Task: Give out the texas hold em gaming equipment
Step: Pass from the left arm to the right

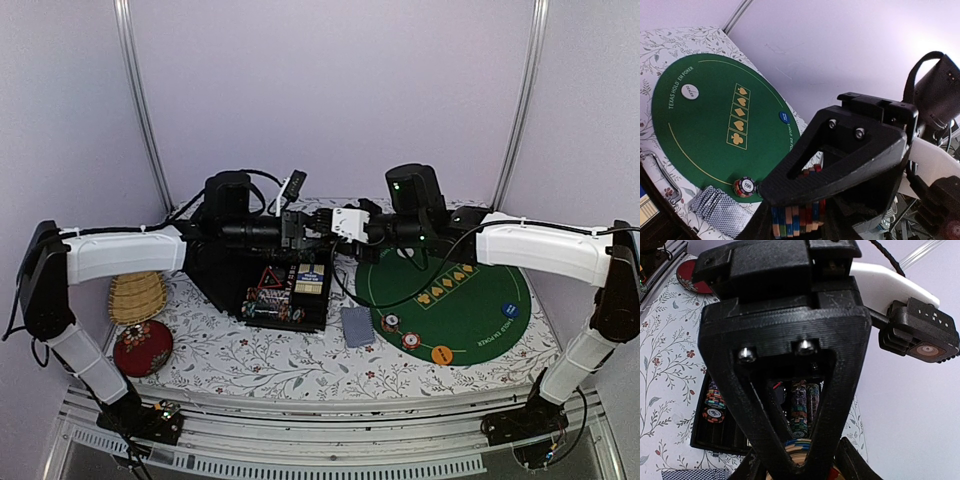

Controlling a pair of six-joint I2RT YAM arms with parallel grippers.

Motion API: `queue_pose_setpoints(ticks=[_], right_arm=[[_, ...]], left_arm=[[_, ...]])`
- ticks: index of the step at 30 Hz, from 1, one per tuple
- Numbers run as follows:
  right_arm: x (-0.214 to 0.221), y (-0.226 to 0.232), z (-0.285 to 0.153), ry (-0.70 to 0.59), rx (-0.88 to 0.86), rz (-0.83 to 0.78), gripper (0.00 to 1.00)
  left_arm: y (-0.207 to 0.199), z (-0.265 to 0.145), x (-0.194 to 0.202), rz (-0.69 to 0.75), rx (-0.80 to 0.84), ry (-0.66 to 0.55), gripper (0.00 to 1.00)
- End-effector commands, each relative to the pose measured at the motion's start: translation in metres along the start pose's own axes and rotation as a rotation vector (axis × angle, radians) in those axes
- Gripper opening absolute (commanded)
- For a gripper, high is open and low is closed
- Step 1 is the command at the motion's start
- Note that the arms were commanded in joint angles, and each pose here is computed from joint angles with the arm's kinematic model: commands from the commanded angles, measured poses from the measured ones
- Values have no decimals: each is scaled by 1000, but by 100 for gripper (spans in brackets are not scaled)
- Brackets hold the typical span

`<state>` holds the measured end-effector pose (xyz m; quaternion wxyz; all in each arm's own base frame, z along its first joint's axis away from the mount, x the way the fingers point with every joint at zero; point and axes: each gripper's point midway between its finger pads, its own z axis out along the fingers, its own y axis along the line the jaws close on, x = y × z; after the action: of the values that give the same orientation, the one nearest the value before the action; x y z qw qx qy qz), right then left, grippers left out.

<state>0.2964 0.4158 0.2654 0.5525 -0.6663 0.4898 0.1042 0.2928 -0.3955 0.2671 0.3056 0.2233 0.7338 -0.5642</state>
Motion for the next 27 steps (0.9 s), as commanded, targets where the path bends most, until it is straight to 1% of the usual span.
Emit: queue_pose_setpoints(ticks=[1, 2, 3, 6, 7, 9, 10, 13, 17, 18, 21, 23, 24, 27], right_arm=[[-17, -10, 1, -42, 18, -4, 3], [-17, -10, 1, -42, 17, -6, 8], [-16, -11, 1, -39, 27, -8, 15], [-12, -16, -4, -31, 81, 6, 45], [-10, -17, -6, -27, 99, 9, 52], [-8, -19, -10, -18, 126, 21, 60], [-6, -21, -11, -14, 136, 39, 62], [-2, -22, -11, -9, 165, 96, 64], [-5, -20, -10, -12, 171, 108, 71], [1, -13, -8, 0, 155, 112, 72], [5, -9, -5, 16, 151, 113, 72], [7, -8, -5, 25, 147, 107, 70], [7, -7, -5, 26, 140, 105, 66], [6, -6, -5, 17, 135, 101, 51]], left_arm=[[-20, 5, 1, 39, 106, 5, 24], [-20, 5, 1, 38, 105, 5, 11], [-20, 5, 1, 38, 102, 3, 0], [-17, 1, -1, 45, 71, -20, 0], [-16, -1, -3, 47, 58, -34, 0], [-15, -5, -5, 49, 46, -55, 0], [-15, -6, -5, 50, 46, -63, 0], [-17, -6, -7, 50, 63, -76, 0], [-20, -5, -7, 44, 85, -81, 0], [-20, -5, -7, 42, 89, -81, 0], [-22, -5, -7, 44, 94, -82, 0], [-22, -6, -8, 46, 93, -85, 0], [-21, -6, -9, 47, 90, -87, 0], [-19, -6, -8, 43, 86, -87, 0]])
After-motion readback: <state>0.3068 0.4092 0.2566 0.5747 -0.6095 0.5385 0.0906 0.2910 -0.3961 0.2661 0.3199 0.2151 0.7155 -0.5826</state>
